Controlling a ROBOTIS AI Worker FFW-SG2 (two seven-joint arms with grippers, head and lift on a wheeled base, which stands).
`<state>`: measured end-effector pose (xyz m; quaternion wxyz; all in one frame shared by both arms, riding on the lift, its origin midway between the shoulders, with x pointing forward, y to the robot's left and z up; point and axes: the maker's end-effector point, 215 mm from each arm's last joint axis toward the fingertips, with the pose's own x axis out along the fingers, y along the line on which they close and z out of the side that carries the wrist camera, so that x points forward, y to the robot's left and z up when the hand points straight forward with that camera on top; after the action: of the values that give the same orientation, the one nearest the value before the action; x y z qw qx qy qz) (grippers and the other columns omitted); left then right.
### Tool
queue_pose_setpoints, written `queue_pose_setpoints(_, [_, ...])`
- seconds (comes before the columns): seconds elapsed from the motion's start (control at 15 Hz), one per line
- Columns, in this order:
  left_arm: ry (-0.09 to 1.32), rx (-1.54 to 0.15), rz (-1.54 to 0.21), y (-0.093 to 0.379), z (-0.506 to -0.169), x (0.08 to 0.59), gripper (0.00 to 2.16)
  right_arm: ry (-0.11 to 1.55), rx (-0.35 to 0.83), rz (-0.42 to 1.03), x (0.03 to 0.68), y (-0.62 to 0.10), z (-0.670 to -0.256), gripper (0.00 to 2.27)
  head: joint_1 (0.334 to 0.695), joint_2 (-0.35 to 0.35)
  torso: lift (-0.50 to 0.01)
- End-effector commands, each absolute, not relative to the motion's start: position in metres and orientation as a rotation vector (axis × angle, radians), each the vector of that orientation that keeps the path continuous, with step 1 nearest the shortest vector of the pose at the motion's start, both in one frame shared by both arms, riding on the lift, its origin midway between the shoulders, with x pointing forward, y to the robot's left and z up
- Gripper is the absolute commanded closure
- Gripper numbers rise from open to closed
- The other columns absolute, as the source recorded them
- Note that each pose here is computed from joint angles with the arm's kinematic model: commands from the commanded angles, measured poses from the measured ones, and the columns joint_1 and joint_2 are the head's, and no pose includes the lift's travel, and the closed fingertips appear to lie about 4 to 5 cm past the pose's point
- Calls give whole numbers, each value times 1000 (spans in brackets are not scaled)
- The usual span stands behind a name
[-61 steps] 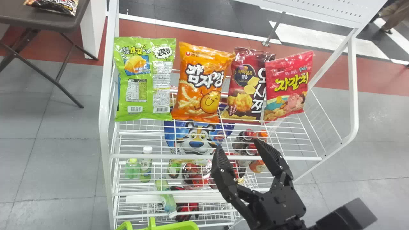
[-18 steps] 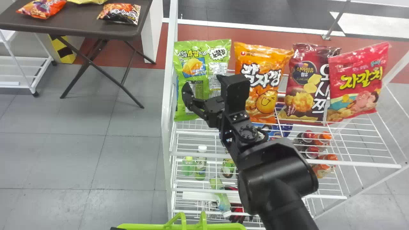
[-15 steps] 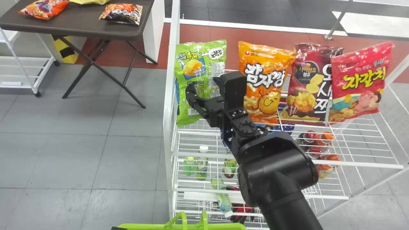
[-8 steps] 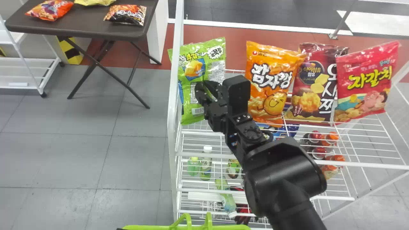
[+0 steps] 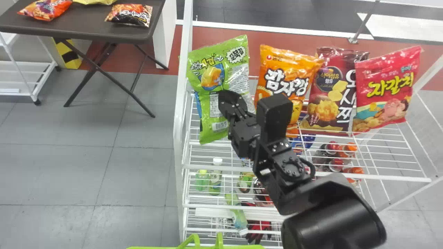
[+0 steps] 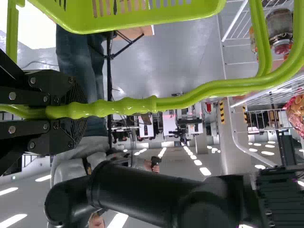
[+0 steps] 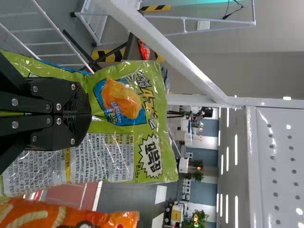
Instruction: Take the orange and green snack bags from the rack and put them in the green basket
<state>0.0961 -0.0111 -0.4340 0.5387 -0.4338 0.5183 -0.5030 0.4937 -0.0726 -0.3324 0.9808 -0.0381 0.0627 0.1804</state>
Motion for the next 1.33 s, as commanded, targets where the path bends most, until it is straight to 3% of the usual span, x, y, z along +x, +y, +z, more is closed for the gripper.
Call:
queue_pose_setpoints(0.0, [1233, -1030, -1203, -13, -432, 95, 2148, 174, -63, 371, 468, -86, -332, 2246, 695, -159, 0])
queue_pose_setpoints(0.4, [1230, -1024, -1216, -21, -434, 90, 2148, 309, -52, 369, 392, -137, -329, 2250, 695, -280, 0])
queue_pose_setpoints(0.53, [1219, -1028, -1219, -22, -433, 90, 2148, 391, -65, 370, 359, -149, -336, 2246, 695, -350, 0])
queue_pose_setpoints(0.8, [1198, -1038, -1222, -22, -435, 88, 2148, 588, -49, 440, 297, -161, -363, 2246, 695, -350, 0])
queue_pose_setpoints(1.27, [1161, -1038, -1215, -17, -429, 85, 2148, 916, -166, 492, 210, -206, -410, 2250, 695, -350, 0])
